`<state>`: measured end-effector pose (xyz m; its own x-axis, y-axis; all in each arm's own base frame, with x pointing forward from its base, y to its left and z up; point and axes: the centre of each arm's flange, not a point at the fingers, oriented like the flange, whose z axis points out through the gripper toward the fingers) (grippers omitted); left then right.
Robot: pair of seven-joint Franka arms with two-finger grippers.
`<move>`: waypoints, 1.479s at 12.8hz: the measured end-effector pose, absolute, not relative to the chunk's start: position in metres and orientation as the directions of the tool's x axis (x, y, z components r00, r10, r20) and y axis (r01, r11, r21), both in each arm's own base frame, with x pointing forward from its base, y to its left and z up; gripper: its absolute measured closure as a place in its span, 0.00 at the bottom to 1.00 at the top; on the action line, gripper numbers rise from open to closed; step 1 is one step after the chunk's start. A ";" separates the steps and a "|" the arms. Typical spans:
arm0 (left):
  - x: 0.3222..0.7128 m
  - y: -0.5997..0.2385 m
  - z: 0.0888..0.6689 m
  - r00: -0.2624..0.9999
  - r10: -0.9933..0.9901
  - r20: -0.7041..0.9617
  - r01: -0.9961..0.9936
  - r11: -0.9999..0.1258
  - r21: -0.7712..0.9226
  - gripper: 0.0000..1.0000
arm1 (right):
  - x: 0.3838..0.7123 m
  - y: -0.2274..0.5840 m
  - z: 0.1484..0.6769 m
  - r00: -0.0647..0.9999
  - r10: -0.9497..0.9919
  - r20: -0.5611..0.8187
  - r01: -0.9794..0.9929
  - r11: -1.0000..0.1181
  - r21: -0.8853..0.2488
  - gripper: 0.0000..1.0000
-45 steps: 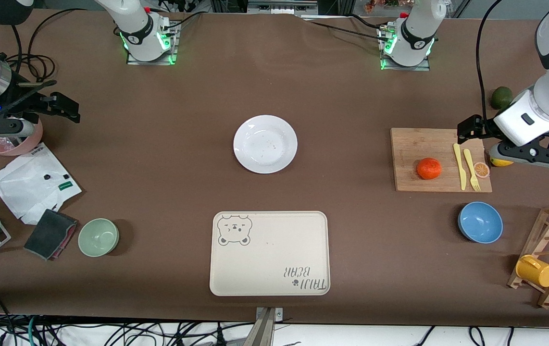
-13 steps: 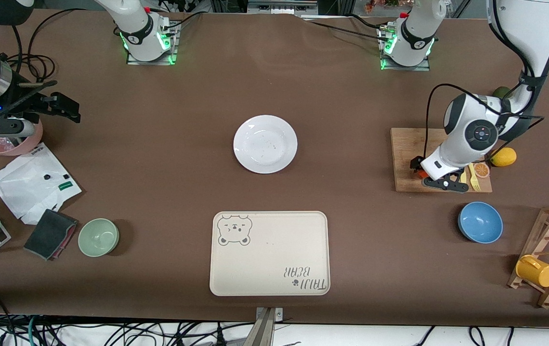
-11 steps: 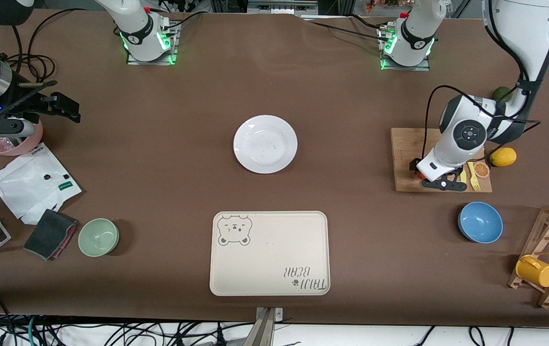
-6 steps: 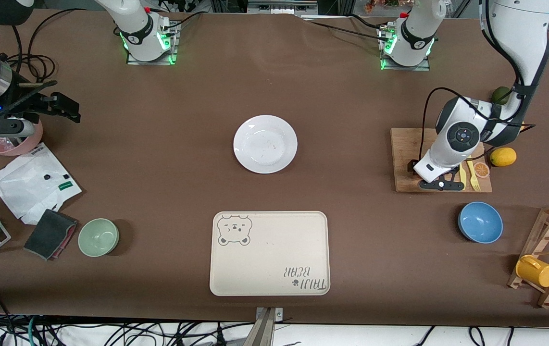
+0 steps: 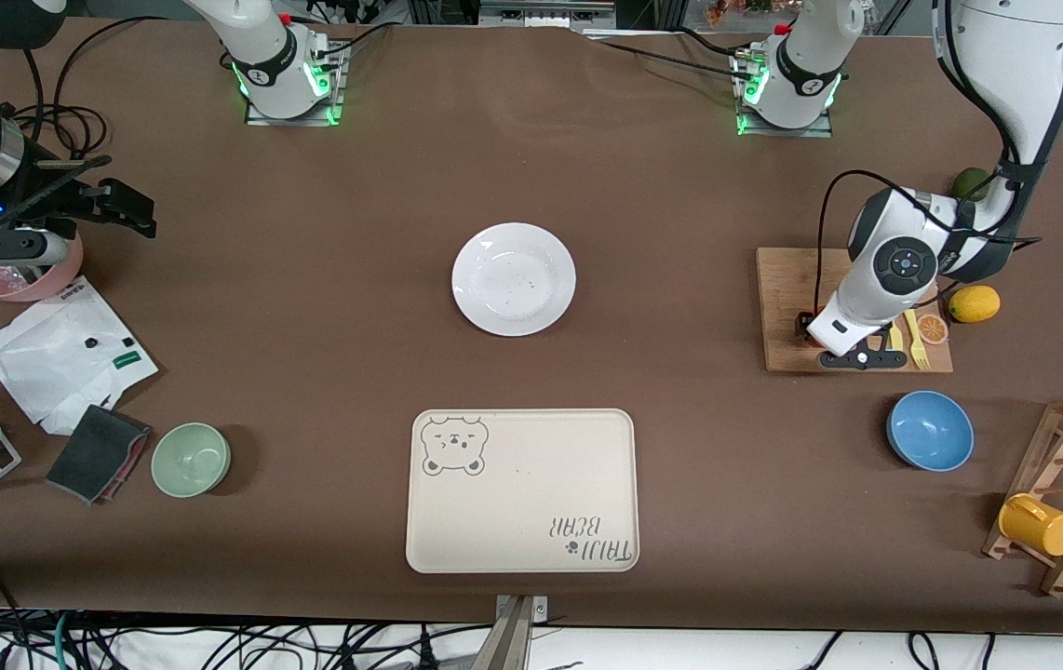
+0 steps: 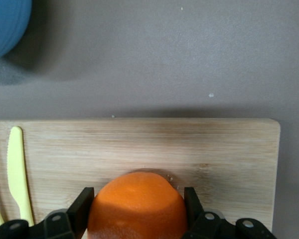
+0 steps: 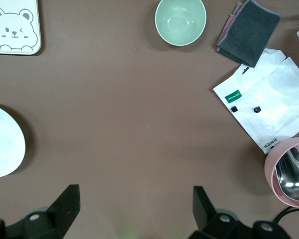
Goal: Place orange and plate with both arms
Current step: 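Lower the left gripper onto the orange on the cutting board and grasp, then carry the orange with the left gripper over the white plate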
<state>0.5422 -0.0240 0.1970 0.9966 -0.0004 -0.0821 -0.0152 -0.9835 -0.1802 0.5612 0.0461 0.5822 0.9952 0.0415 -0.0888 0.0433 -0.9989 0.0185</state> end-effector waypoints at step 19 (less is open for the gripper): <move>0.533 -0.460 0.252 0.769 0.635 -0.075 0.639 -0.766 0.065 0.22 | 0.560 0.044 0.581 0.994 0.038 -0.104 0.040 -0.999 0.019 0.00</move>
